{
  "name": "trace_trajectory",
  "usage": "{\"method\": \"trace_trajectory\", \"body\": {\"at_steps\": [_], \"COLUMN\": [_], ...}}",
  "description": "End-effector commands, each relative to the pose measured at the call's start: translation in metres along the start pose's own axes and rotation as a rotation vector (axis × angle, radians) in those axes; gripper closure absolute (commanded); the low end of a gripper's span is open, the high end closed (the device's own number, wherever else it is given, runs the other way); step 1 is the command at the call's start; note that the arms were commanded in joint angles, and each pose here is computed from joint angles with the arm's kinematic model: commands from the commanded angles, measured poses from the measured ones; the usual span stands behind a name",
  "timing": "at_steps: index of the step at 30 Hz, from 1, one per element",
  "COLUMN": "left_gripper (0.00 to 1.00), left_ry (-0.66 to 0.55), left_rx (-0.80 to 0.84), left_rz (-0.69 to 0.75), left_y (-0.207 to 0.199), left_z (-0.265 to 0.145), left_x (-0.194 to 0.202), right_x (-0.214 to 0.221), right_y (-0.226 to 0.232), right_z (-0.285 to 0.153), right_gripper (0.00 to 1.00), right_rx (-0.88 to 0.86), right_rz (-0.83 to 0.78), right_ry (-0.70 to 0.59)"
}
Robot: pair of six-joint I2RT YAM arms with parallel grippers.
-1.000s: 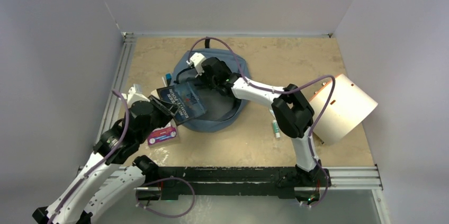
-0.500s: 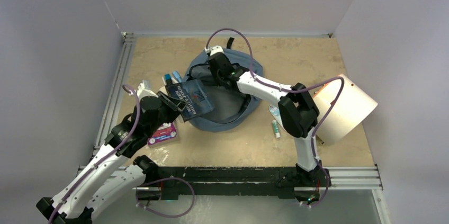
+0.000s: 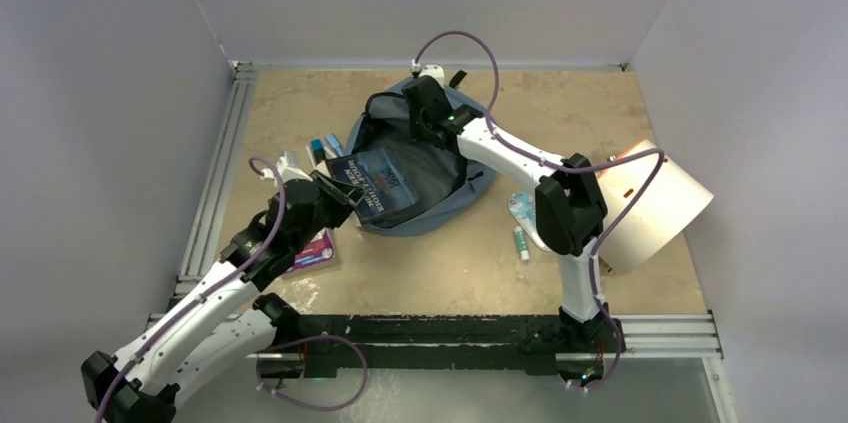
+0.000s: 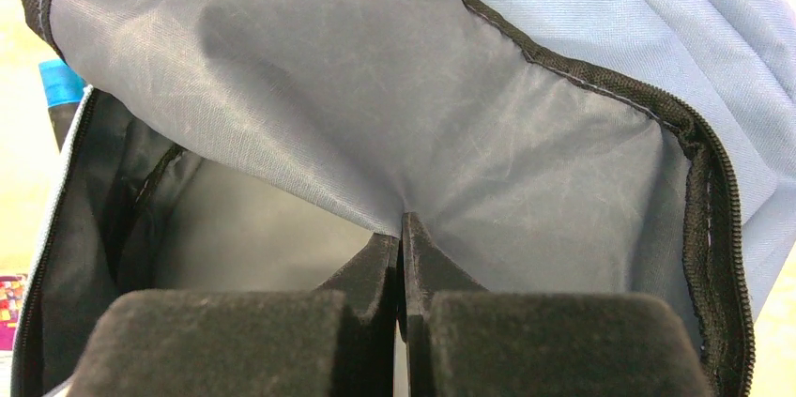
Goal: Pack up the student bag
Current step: Place the book in the student bag.
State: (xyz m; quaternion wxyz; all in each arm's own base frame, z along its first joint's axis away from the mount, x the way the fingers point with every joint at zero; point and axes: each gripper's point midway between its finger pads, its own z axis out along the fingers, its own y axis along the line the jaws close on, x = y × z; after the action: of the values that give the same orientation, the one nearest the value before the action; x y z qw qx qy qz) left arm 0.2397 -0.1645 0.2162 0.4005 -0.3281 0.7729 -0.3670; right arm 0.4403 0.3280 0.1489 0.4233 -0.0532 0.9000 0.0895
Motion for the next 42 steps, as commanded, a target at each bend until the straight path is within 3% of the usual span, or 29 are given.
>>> {"method": "trace_trajectory", "body": {"at_steps": [1,31,42], "left_gripper": [1.0,1.0,1.0], "left_ry": [-0.037,-0.115,-0.027], "left_rx": [0.225,0.277,0.377], "left_rz": [-0.132,-0.339,-0.294], "left_y": [-0.058,-0.068,-0.071], "left_z": [0.005,0.073,0.107], "left_x": [-0.011,-0.012,-0.014], "right_x": [-0.043,-0.072,-0.063], "right_y": [0.008,0.018,0.014], "right_z": [-0.023,-0.057,-0.061], "right_gripper": [1.0,1.0,1.0], "right_rx": [-0.034,-0.142,-0.15], "right_rz": [0.117,0.203,0.183], "right_ry": [-0.104,-0.19,-0.183]}}
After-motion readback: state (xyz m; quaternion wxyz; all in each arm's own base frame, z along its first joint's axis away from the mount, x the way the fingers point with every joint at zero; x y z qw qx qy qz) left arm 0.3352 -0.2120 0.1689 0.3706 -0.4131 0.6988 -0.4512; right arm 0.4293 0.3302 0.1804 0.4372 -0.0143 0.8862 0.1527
